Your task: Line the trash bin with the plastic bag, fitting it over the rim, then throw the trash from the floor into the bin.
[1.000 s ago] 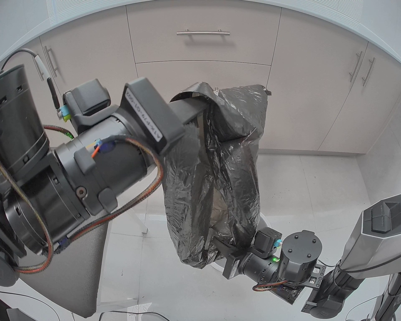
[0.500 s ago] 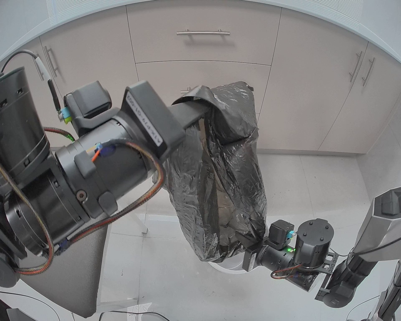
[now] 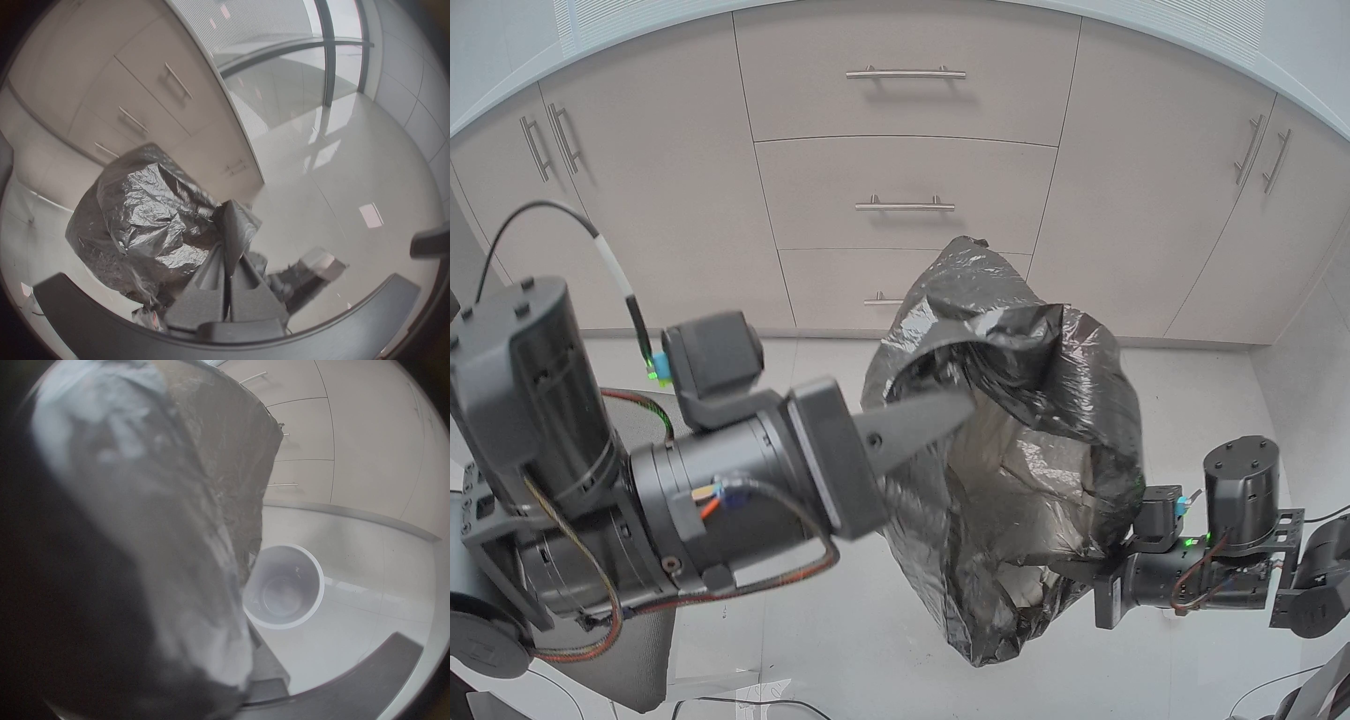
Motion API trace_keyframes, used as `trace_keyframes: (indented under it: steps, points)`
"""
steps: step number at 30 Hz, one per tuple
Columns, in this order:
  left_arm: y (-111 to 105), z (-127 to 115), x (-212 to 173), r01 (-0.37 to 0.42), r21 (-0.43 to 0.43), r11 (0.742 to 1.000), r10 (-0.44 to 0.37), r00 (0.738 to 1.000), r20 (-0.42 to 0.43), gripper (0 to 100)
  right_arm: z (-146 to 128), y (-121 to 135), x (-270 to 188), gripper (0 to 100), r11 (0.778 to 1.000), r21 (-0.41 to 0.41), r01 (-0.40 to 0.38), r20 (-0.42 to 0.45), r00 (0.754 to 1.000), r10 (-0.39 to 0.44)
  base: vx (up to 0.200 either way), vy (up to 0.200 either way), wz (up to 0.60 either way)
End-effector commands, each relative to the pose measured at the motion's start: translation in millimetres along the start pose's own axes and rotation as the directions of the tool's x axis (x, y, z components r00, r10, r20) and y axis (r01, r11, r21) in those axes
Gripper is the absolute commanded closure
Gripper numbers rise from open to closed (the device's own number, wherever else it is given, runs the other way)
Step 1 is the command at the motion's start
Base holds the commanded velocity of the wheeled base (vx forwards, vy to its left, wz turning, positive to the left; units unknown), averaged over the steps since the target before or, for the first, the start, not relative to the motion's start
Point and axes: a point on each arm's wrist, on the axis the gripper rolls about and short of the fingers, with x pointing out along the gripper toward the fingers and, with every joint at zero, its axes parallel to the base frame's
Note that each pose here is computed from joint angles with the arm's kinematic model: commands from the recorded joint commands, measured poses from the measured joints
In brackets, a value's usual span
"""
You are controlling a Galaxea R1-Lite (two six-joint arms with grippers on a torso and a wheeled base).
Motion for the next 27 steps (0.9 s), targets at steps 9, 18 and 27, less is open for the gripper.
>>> trace_keyframes:
  steps: [9,18,27]
  points:
    - [32,-39,-2,0.1,-0.02,0.995,-0.102,0.979,-0.176,100,38,43,-83,100,0.986,-0.109,-0.128,0.139,0.98,0.143,0.0,0.0,0.0]
    - [34,-42,-1,0.11,-0.029,0.994,-0.113,0.973,-0.201,100,34,46,-76,100,0.987,-0.112,-0.112,0.098,0.988,0.123,0.0,0.0,0.0]
    - [34,-41,-1,0.106,-0.031,0.994,-0.11,0.973,-0.2,100,21,46,-54,100,0.987,-0.11,-0.12,-0.001,0.993,0.121,0.0,0.0,0.0]
